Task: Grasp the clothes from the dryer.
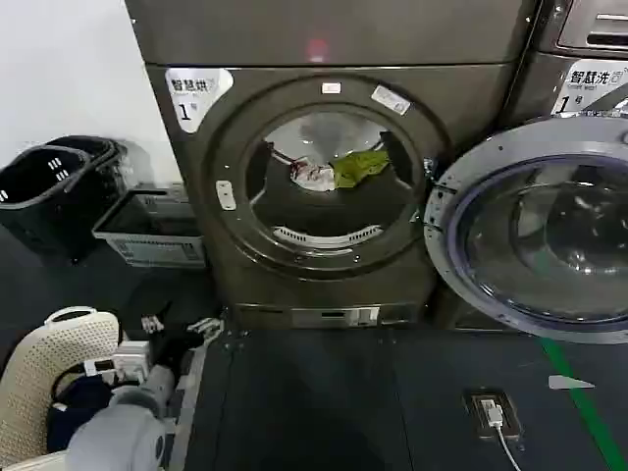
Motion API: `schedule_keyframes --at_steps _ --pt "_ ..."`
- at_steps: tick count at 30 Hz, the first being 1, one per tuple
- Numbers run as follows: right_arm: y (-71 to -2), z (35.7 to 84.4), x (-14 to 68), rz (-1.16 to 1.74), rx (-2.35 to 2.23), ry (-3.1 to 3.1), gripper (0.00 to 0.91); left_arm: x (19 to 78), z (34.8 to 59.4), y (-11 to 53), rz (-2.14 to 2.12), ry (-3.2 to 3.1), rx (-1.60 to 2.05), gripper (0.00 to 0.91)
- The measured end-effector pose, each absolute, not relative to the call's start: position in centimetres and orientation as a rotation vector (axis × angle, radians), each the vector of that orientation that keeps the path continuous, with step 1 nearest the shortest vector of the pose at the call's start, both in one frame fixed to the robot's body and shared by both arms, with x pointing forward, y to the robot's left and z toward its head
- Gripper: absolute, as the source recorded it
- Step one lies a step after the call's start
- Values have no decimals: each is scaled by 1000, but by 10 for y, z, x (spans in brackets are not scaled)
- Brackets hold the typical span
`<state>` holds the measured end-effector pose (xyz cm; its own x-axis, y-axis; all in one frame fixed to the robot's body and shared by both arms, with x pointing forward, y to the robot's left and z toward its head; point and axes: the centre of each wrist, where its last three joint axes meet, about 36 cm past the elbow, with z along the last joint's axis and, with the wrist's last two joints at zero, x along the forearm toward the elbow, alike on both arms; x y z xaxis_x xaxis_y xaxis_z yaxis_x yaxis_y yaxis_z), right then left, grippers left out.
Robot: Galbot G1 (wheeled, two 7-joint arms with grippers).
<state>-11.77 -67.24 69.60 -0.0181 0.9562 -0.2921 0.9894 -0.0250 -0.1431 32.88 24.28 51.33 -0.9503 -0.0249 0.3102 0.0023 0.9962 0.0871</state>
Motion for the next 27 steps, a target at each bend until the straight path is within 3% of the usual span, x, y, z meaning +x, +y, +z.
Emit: schedule_keyframes --at_steps 27 --pt "-679 690 -121 -482 2086 2049 907 330 514 238 -122 -2826 -17 907"
